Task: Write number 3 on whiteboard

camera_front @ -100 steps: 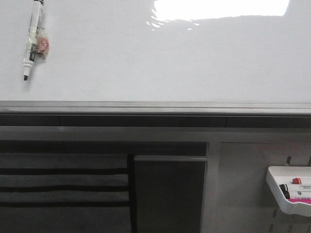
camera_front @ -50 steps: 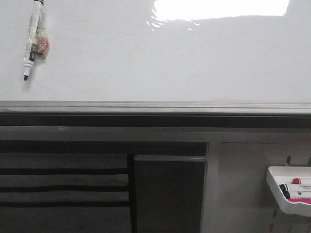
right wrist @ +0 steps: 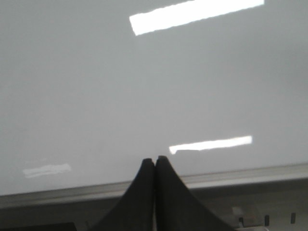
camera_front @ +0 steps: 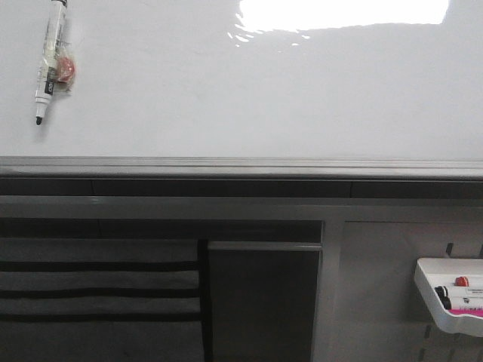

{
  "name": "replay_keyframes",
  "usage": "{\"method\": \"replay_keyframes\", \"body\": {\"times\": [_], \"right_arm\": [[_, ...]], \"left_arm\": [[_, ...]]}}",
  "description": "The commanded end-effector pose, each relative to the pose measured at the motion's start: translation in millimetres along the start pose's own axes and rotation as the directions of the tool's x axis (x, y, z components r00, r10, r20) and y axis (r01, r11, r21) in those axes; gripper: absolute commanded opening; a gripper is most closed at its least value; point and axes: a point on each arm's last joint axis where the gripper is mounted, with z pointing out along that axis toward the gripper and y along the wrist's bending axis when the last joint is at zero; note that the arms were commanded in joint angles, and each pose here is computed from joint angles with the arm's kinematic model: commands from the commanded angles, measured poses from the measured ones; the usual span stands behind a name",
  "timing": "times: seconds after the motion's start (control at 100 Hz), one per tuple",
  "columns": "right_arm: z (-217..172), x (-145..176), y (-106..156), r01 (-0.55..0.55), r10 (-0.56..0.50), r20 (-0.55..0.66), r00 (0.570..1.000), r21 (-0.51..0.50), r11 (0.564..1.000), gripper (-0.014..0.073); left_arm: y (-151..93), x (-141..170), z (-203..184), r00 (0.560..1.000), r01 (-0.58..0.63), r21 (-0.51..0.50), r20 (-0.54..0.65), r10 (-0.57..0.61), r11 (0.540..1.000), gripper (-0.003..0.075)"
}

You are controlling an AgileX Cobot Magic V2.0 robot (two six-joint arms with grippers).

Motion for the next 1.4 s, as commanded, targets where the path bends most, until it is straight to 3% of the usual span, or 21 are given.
{"method": "replay_keyframes", "body": {"times": [0.0, 0.18, 0.36, 0.63, 0.9, 1.0, 1.09, 1.19, 1.29, 1.39], "right_arm": [[0, -35, 5, 0.003, -0.003, 0.061, 0.998, -0.003, 1.0, -0.0069], [15, -76, 10, 0.105, -0.104, -0.071, 0.992, 0.012, 0.994, -0.0069], [40, -96, 13, 0.164, -0.158, -0.237, 0.958, 0.006, 0.986, -0.0069], [68, -83, 10, 0.165, -0.149, -0.413, 0.899, 0.003, 0.986, -0.0069], [82, -73, 10, 0.138, -0.122, -0.468, 0.875, 0.0, 0.99, -0.0068], [86, -71, 12, 0.114, -0.103, -0.477, 0.873, -0.006, 0.994, 0.0004], [87, -72, 16, 0.1, -0.109, -0.474, 0.874, -0.044, 0.994, 0.015], [89, -72, 22, 0.054, -0.092, -0.466, 0.88, -0.095, 0.994, 0.0317], [90, -72, 29, -0.02, -0.053, -0.468, 0.882, -0.15, 0.989, 0.0376], [89, -72, 41, -0.068, -0.068, -0.465, 0.882, -0.27, 0.96, 0.0376]], "left_arm": [[-4, -37, 1, 0.999, 0.012, 0.01, 0.034, -0.012, 1.0, -0.002], [-9, -76, 21, 0.98, -0.094, 0.019, -0.172, 0.096, 0.995, -0.002], [-11, -98, 49, 0.956, -0.094, 0.026, -0.278, 0.097, 0.995, -0.002], [-9, -88, 81, 0.936, -0.082, 0.018, -0.343, 0.084, 0.996, -0.002], [-7, -74, 100, 0.903, -0.077, 0.016, -0.423, 0.076, 0.997, -0.002], [-8, -69, 107, 0.896, -0.063, 0.018, -0.439, 0.064, 0.998, -0.0013], [-12, -65, 114, 0.892, -0.058, 0.047, -0.446, 0.073, 0.997, 0.0072], [-20, -60, 125, 0.893, -0.051, 0.093, -0.442, 0.088, 0.994, 0.0257], [-28, -51, 140, 0.893, -0.047, 0.128, -0.438, 0.099, 0.991, 0.0407], [-35, -37, 157, 0.882, -0.044, 0.152, -0.458, 0.11, 0.987, 0.0426]]}}
